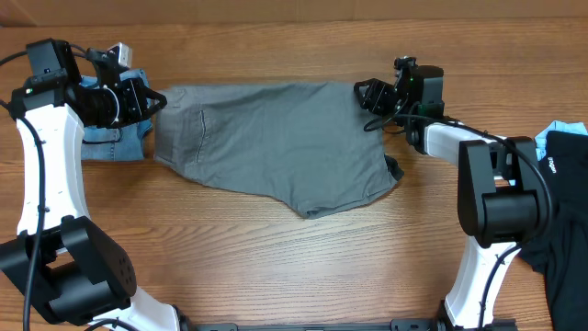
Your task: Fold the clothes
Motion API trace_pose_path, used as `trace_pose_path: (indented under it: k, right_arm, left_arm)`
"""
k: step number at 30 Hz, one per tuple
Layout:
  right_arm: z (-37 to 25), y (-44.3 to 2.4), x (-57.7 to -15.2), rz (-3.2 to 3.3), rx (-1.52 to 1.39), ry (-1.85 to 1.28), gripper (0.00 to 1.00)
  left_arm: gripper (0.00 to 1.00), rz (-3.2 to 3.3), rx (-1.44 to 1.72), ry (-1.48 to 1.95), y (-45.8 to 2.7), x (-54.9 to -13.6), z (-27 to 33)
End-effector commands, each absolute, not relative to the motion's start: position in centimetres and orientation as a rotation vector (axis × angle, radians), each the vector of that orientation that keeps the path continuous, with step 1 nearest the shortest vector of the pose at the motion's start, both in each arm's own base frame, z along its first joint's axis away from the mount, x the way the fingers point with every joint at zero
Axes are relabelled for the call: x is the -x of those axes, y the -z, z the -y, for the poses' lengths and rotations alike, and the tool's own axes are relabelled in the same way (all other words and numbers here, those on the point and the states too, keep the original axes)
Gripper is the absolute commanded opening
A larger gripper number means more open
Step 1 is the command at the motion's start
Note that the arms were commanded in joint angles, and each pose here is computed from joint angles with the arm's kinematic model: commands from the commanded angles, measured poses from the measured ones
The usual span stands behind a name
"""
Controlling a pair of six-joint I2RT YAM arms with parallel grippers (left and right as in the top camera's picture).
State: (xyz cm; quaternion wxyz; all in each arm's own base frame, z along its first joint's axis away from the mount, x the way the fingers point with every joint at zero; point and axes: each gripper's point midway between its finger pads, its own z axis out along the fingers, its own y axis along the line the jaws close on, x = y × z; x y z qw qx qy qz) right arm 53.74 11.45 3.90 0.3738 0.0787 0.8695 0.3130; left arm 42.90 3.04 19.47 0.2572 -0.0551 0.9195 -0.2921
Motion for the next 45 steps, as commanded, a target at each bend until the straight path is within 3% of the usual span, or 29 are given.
trace_pose_path:
  k: [1, 7, 10, 14, 18, 35, 45]
  right_arm:
    - [-11.4, -3.1, -54.3, -2.229, -0.204, -0.776, 0.66]
    - [-12.3, -3.0, -54.0, -2.225, -0.169, -0.828, 0.60]
    - [-12.8, -3.3, -53.9, -2.217, -0.147, -0.861, 0.46]
    - [-13.1, -4.5, -53.9, -2.178, -0.101, -0.934, 0.19]
    - [-12.2, -6.9, -54.1, -2.110, -0.083, -1.039, 0.04]
    - [-8.6, -14.6, -51.4, -2.108, -0.152, -1.151, 0.04]
    - [-7.7, -24.2, -45.6, -2.116, -0.128, -0.980, 0.04]
  left_arm:
    - [0.04, -2.462, 0.103, 0.766, -21.1, -42.8, -3.0]
    - [0.04, -2.464, 0.096, 0.764, -21.1, -42.8, -2.9]
    - [0.04, -2.464, 0.096, 0.764, -21.1, -42.8, -2.9]
    - [0.04, -2.465, 0.096, 0.764, -21.0, -42.8, -2.9]
    - [0.04, -2.467, 0.089, 0.764, -21.0, -42.7, -2.9]
    - [0.04, -2.480, 0.089, 0.793, -21.2, -41.9, -2.5]
    - [0.04, -2.367, 0.043, 0.608, -29.6, -37.9, -3.3]
